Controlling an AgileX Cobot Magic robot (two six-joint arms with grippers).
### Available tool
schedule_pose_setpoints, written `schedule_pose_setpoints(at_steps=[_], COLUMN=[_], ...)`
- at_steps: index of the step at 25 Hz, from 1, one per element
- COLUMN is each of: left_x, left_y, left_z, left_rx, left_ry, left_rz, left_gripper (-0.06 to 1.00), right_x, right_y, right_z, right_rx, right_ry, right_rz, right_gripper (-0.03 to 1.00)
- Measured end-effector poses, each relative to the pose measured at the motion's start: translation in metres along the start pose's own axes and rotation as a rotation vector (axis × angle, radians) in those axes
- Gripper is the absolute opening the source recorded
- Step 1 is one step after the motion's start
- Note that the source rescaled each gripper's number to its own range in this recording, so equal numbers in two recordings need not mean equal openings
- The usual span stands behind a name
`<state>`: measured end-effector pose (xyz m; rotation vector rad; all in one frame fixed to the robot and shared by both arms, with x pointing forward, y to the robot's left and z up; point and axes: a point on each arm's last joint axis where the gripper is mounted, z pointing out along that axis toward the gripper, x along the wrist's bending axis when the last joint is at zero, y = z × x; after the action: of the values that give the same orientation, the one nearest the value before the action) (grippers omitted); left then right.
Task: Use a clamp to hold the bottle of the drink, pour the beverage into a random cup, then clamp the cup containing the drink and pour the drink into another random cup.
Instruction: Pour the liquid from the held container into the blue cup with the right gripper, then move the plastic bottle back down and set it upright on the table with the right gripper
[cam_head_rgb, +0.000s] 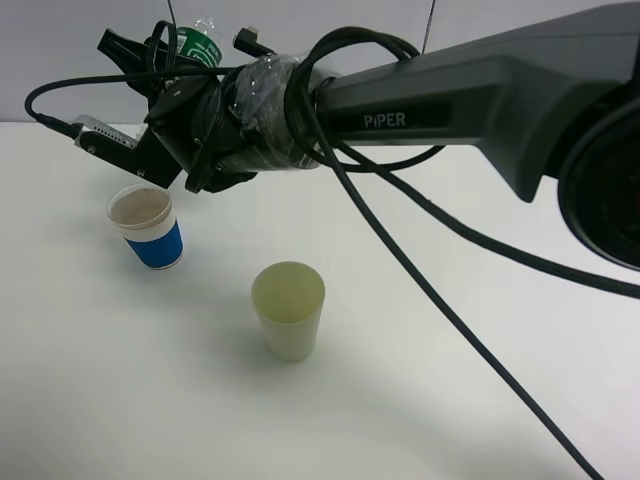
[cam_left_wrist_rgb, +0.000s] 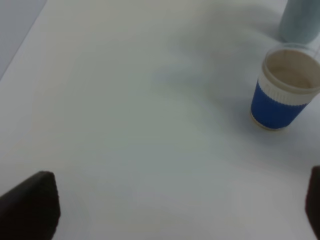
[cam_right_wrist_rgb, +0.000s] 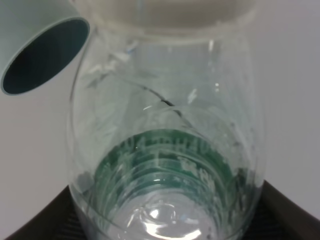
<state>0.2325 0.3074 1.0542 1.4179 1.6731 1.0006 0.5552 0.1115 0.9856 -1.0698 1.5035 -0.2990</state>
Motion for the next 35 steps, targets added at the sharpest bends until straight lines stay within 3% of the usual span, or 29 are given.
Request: schedule_pose_setpoints(at_steps=[5, 12, 16, 24, 35], left_x=[0.000, 0.000, 0.000, 0.000, 0.000], left_y=[0.000, 0.000, 0.000, 0.000, 0.000], left_z=[0.000, 0.000, 0.000, 0.000, 0.000], left_rx=[0.000, 0.000, 0.000, 0.000, 0.000], left_ry=[0.000, 0.000, 0.000, 0.000, 0.000], left_rz=[0.000, 0.000, 0.000, 0.000, 0.000], left_gripper=[1.00, 1.00, 1.00, 1.00, 1.00], right_x=[0.000, 0.002, 0.003, 0.008, -0.006], right_y=[0.000, 0.001, 0.006, 0.012, -0.053], right_z=[0.000, 0.000, 0.000, -0.002, -0.030], right_rx=[-0.001, -0.012, -0.059, -0.069, 0.040], right_ry=[0.000, 0.026, 0.054, 0.171, 0.276], right_rz=[0.043, 0.271, 0.508, 1.192, 1.687], right_gripper=[0.00, 0.00, 0.00, 0.00, 0.00])
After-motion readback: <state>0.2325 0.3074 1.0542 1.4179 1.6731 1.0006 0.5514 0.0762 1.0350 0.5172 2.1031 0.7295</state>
